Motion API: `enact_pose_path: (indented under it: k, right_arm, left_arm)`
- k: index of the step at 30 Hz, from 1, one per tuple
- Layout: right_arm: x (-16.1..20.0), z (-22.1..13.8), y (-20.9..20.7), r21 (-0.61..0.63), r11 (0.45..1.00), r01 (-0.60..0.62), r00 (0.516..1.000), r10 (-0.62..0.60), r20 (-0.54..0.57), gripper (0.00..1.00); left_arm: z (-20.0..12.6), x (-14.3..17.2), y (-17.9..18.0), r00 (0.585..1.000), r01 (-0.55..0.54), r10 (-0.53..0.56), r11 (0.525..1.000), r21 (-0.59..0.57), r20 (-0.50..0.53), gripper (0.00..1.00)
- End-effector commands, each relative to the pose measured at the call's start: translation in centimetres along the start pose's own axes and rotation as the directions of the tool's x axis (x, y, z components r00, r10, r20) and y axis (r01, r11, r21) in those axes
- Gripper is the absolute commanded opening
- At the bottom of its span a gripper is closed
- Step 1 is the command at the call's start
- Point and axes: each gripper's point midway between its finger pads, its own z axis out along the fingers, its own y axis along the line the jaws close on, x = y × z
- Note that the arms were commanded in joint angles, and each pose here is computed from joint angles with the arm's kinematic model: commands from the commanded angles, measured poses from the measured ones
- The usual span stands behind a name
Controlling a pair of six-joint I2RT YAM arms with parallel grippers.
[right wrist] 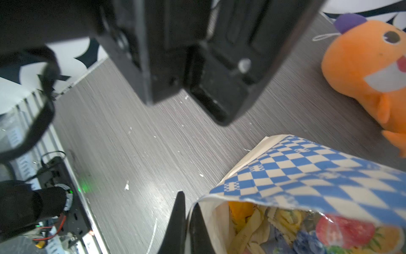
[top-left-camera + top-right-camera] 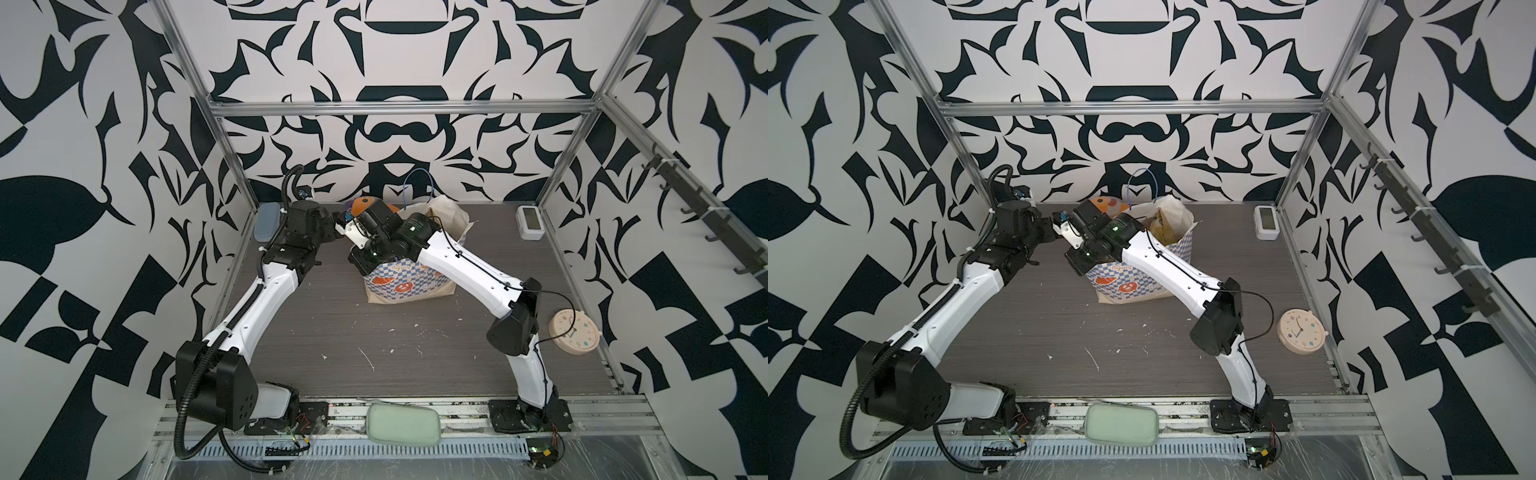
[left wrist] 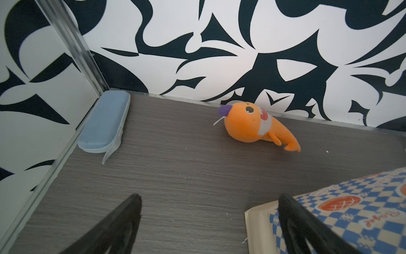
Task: Take the snacks out of the paper bag
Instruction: Move the paper bag to the center of the table.
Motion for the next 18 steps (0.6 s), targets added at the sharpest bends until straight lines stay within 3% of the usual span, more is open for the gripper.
enact_pose_path:
  k: [1, 4, 8, 11, 13, 15, 18]
  right_arm:
    - [-5.6, -7.1, 2.9, -0.072, 0.996, 0.050, 0.972, -0.032, 0.234, 0.18]
    - [-6.8, -10.8, 3.2, -0.038, 0.994, 0.106, 0.948, -0.090, 0.306, 0.36]
    - [-7.8, -16.4, 3.1, 0.043, 0.988, 0.146, 0.901, -0.151, 0.407, 0.44]
    - [-8.3, -21.1, 3.6, 0.069, 0.984, 0.167, 0.838, -0.178, 0.515, 0.54]
    - [-8.2, -24.3, 4.0, 0.080, 0.982, 0.172, 0.792, -0.186, 0.582, 0.54]
    - [-8.0, -27.4, 2.1, 0.138, 0.985, 0.107, 0.753, -0.170, 0.635, 0.55]
    - [-6.1, -30.9, -5.3, 0.289, 0.947, -0.140, 0.728, -0.099, 0.678, 0.52]
  left_arm:
    - [-0.7, -0.3, 0.0, 1.000, 0.009, -0.010, 1.000, 0.014, 0.017, 1.00]
    - [-0.6, -0.2, -0.4, 1.000, 0.004, -0.004, 1.000, 0.031, 0.002, 1.00]
    - [-0.5, -0.2, -0.5, 1.000, 0.009, -0.009, 0.999, 0.036, 0.000, 0.99]
    - [-0.4, -0.3, -0.9, 1.000, 0.007, -0.007, 0.999, 0.052, 0.001, 0.99]
    - [-0.2, -0.5, -1.0, 1.000, 0.011, -0.011, 0.998, 0.054, 0.002, 1.00]
    - [-0.1, -0.6, -1.2, 1.000, 0.017, -0.017, 0.998, 0.060, 0.004, 1.00]
    - [-0.1, -0.8, -1.4, 0.999, 0.037, -0.037, 0.997, 0.073, 0.003, 1.00]
